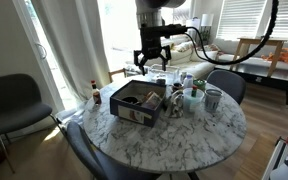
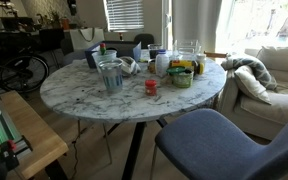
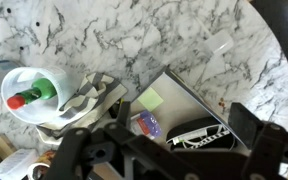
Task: Pick up the glasses pouch from the table and place it in the shoe box
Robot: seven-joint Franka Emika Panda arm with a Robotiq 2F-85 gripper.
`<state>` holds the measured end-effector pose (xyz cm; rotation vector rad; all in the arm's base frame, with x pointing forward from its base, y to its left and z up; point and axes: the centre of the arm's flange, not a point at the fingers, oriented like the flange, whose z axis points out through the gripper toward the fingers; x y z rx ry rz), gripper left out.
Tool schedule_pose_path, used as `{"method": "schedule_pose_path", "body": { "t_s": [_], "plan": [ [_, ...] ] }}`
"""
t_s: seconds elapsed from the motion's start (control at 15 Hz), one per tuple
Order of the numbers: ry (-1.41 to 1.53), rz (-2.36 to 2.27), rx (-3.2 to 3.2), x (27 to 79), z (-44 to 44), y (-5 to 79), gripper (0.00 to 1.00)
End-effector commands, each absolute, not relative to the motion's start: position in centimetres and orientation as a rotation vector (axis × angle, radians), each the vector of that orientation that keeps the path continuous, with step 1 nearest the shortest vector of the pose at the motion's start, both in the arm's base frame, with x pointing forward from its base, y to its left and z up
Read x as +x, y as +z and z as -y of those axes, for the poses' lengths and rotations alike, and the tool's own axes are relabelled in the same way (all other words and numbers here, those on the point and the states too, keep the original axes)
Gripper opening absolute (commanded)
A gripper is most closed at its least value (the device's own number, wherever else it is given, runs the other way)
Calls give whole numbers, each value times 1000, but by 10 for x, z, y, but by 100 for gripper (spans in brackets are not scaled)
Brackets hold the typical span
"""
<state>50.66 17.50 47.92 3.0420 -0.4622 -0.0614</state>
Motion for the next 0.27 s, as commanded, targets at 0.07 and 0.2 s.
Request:
{"method": "schedule_pose_path", "body": {
  "t_s": [0.07,0.2],
  "plan": [
    [-42,449,3047,500,-174,487,100],
    [-47,450,3047,503,-175,485,100]
  ]
}}
